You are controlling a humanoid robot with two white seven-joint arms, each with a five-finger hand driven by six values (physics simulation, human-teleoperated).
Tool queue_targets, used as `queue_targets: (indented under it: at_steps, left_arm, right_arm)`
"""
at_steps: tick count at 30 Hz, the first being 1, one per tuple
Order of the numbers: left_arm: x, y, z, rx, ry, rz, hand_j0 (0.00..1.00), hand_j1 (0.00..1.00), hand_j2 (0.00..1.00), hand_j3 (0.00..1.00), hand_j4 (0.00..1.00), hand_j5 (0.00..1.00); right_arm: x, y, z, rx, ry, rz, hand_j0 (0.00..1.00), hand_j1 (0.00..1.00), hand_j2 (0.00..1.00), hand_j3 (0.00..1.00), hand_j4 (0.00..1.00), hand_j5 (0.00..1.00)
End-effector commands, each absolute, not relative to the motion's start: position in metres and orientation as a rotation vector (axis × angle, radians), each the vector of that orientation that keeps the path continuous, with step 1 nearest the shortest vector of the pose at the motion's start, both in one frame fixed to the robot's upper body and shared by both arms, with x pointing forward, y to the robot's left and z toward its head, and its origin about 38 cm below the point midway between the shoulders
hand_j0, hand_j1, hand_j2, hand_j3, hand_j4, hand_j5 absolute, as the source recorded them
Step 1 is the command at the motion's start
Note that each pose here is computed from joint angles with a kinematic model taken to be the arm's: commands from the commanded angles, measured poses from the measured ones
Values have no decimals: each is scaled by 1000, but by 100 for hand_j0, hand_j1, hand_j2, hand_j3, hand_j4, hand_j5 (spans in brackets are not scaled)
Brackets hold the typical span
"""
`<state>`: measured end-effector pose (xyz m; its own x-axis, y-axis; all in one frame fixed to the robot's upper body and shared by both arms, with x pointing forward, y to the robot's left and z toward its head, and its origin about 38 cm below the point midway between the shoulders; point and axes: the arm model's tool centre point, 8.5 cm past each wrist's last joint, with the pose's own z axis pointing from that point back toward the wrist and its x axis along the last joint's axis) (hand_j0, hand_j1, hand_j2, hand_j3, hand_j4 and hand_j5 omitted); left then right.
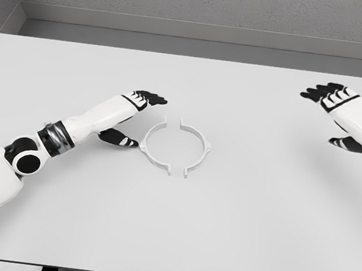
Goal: Assemble PVC drainage pipe clamps
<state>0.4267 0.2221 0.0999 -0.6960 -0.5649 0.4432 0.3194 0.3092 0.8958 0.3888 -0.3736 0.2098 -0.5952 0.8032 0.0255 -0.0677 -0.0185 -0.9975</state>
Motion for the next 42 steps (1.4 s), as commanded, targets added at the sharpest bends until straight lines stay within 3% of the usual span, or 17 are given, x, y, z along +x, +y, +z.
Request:
queue_targets:
  at_steps: [1, 20, 42]
  left_arm:
    - [427, 222, 101, 217, -1827, -1477, 100, 100, 100, 100, 100, 100]
    - [423, 203, 99, 177, -1852, -1478, 100, 100, 100, 100, 100, 100]
    - [443, 210, 106, 219, -1840, -1468, 100, 100, 100, 100, 100, 100]
  right_arm:
    - [389, -375, 212, -783, -1609, 1681, 100, 100, 100, 100, 100, 100]
    - [385, -379, 219, -810, -1629, 1653, 100, 100, 100, 100, 100, 100]
    - [386, -374, 218, -799, -1641, 1652, 100, 100, 100, 100, 100, 100]
